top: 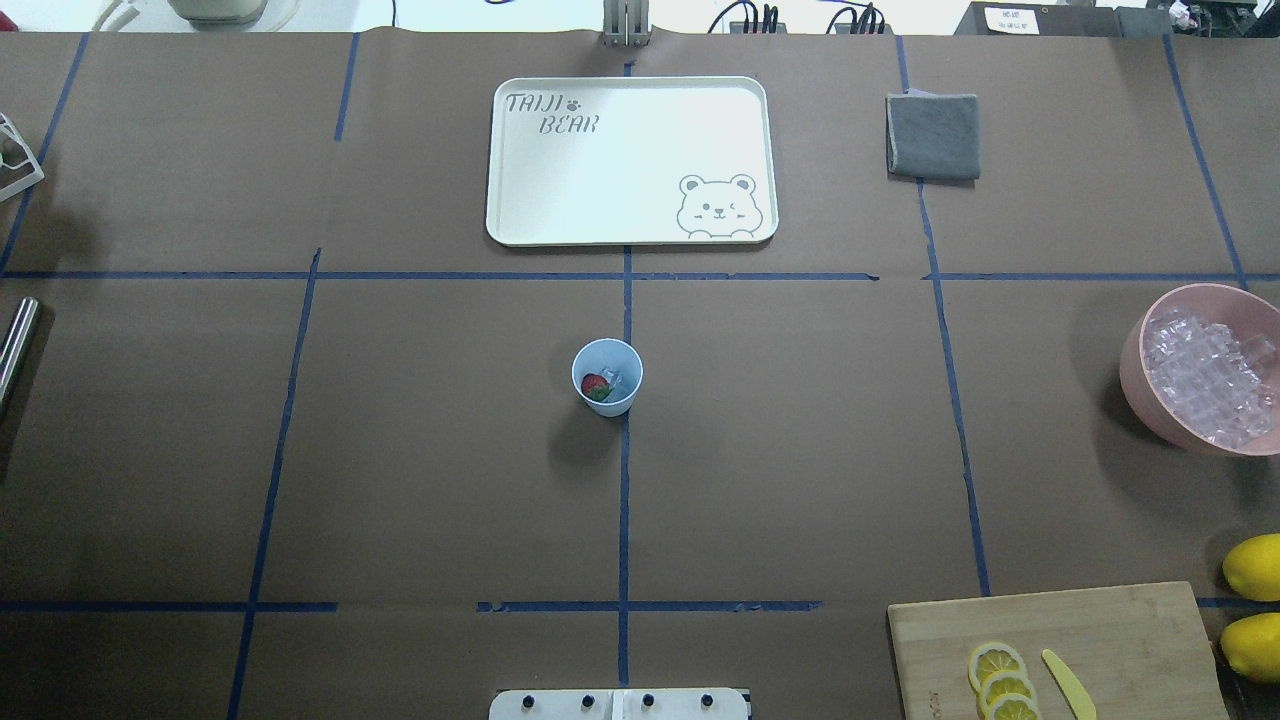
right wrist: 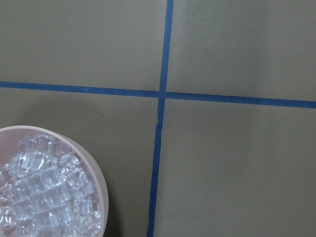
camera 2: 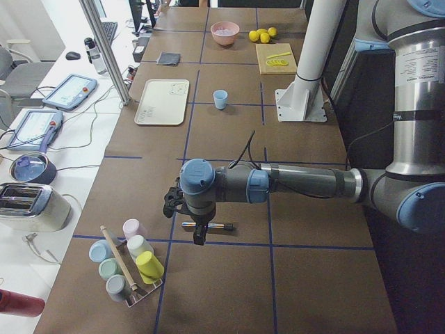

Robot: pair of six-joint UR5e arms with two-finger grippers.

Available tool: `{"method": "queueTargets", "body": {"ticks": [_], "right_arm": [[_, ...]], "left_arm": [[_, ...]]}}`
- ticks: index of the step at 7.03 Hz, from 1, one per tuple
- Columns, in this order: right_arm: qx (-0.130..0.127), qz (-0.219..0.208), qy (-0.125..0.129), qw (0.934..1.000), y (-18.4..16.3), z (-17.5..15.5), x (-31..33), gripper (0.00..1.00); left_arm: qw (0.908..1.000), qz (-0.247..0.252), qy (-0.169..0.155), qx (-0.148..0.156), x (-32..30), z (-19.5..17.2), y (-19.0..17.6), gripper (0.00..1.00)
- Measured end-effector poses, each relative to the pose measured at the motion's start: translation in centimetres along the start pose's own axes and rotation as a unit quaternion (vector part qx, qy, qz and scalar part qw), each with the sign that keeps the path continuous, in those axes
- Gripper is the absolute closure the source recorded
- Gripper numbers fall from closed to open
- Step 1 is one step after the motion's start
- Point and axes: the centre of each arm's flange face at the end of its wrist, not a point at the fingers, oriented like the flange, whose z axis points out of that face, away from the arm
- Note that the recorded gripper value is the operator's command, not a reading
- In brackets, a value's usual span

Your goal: Mash ice and strawberries in cup

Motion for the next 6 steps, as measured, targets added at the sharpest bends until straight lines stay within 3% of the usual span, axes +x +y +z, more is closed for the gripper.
{"method": "queueTargets", "body": {"ticks": [6], "right_arm": [[0.014, -0.016, 0.003, 0.9998, -2.3, -1.4, -1.8, 0.00]], "left_arm": [[1.0000, -0.001, -0.007, -0.001, -0.3, 0.1, 0.2, 0.00]]}}
